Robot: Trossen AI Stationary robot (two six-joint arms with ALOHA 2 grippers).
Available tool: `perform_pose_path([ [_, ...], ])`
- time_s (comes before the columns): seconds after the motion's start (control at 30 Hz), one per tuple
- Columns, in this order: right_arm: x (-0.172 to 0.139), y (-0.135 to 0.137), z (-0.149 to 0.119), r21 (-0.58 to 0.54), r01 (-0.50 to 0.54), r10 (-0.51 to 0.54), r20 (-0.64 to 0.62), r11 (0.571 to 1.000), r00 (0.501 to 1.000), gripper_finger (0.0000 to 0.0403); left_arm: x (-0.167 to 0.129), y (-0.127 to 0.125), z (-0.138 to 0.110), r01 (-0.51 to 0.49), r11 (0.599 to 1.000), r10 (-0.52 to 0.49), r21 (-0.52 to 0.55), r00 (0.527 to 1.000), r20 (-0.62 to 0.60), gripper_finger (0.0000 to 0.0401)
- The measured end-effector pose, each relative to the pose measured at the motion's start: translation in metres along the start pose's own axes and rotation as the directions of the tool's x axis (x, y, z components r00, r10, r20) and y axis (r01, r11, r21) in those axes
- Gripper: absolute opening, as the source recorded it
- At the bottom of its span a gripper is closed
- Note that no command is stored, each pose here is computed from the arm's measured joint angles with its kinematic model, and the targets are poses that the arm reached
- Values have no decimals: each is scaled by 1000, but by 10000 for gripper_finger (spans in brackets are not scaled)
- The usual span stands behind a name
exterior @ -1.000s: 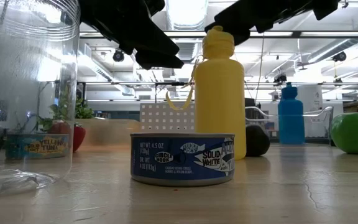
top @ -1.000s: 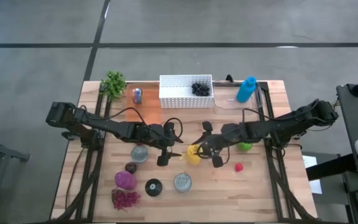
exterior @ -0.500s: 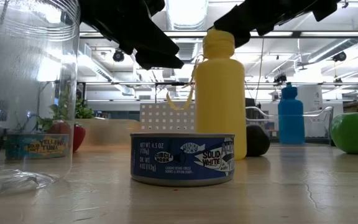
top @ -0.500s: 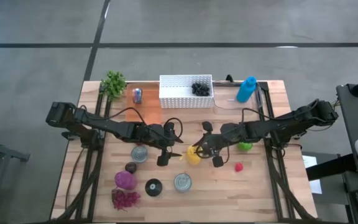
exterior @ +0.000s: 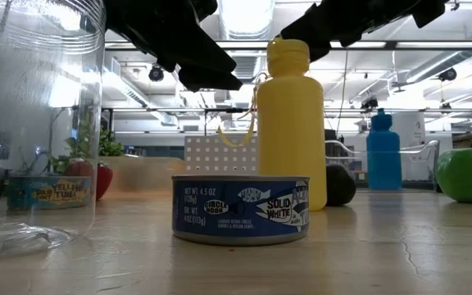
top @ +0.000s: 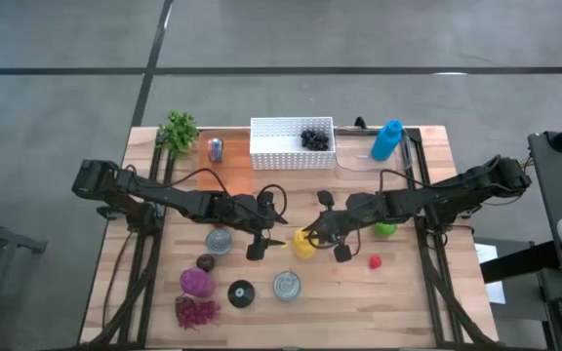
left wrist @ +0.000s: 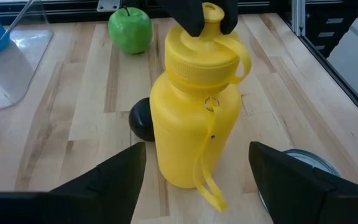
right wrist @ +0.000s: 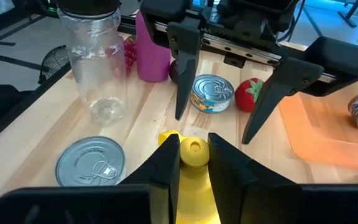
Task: Pick & Place Food Item
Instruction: Put the yellow water bottle into the transparent bin
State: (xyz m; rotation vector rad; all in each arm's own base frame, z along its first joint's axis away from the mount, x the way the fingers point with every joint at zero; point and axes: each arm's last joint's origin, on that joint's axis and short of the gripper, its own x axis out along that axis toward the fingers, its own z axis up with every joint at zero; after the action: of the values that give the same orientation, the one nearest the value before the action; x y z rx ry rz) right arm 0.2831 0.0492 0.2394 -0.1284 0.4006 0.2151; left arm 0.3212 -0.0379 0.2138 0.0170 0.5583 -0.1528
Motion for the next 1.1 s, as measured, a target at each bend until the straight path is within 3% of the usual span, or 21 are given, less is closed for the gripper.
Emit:
perform_pose_path([
  [0.6, -3, 0, 2, -18, 4, -4, 5, 1000, 1000, 59, 0, 0, 0, 0, 1000, 0, 3, 1000, 0, 286],
  [1.1, -24, -1, 19, 24, 11, -14, 95, 1000, 995, 59, 0, 0, 0, 1, 1000, -1, -1, 1000, -1, 288],
])
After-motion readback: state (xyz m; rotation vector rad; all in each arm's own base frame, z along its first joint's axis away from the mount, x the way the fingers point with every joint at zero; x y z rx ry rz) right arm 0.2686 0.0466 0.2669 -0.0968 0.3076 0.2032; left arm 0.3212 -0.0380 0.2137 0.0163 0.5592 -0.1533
